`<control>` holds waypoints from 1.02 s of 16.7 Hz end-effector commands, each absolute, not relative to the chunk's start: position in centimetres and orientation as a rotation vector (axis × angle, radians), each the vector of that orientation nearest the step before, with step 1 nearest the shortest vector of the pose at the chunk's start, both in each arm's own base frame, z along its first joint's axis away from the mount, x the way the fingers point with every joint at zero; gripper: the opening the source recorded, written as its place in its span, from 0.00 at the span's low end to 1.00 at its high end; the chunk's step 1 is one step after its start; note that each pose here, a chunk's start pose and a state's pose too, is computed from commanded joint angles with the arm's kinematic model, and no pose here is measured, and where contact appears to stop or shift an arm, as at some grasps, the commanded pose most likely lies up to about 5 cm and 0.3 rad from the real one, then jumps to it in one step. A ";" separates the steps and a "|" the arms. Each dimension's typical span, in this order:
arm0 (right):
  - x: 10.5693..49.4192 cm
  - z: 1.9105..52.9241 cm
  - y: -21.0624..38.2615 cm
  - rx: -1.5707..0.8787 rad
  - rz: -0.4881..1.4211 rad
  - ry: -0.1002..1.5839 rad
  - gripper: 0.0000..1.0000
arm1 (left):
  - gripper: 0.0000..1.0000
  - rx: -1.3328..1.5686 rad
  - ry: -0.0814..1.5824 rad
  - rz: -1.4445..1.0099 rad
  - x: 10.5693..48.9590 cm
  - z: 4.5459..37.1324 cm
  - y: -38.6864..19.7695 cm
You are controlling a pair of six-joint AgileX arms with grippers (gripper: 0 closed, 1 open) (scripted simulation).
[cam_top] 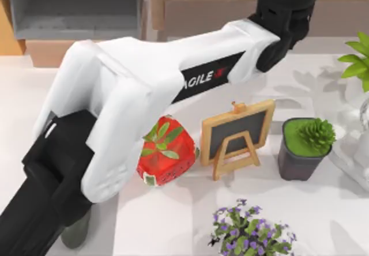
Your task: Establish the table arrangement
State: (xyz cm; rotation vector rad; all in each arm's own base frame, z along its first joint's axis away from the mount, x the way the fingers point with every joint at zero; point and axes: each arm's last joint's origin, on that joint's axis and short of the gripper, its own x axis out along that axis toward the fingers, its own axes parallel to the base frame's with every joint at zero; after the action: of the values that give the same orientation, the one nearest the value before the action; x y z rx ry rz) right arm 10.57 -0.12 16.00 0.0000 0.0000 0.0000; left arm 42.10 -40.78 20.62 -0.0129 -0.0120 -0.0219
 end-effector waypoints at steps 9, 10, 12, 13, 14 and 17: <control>10.6 16.0 -0.1 0.000 0.000 0.000 1.00 | 0.00 -0.013 -0.012 -0.022 38.4 22.0 -40.7; 10.6 16.0 -0.1 0.000 0.000 0.000 1.00 | 0.00 -0.013 -0.012 -0.022 38.4 22.0 -40.7; 10.6 16.0 -0.1 0.000 0.000 0.000 1.00 | 0.00 -0.008 -0.009 -0.017 38.7 21.8 -40.5; 10.6 16.0 -0.1 0.000 0.000 0.000 1.00 | 0.00 -0.008 -0.009 -0.017 38.7 21.8 -40.5; 10.6 16.0 -0.1 0.000 0.000 0.000 1.00 | 0.00 -0.006 -0.011 -0.022 38.6 21.9 -40.5; 10.6 16.0 -0.1 0.000 0.000 0.000 1.00 | 0.00 0.020 -0.018 -0.072 37.8 22.6 -40.2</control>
State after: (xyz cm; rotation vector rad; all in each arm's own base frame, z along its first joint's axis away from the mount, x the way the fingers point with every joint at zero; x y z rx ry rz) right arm 10.57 -0.12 16.00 0.0000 0.0000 0.0000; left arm 37.76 -40.25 22.61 0.0199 -0.0181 -0.0718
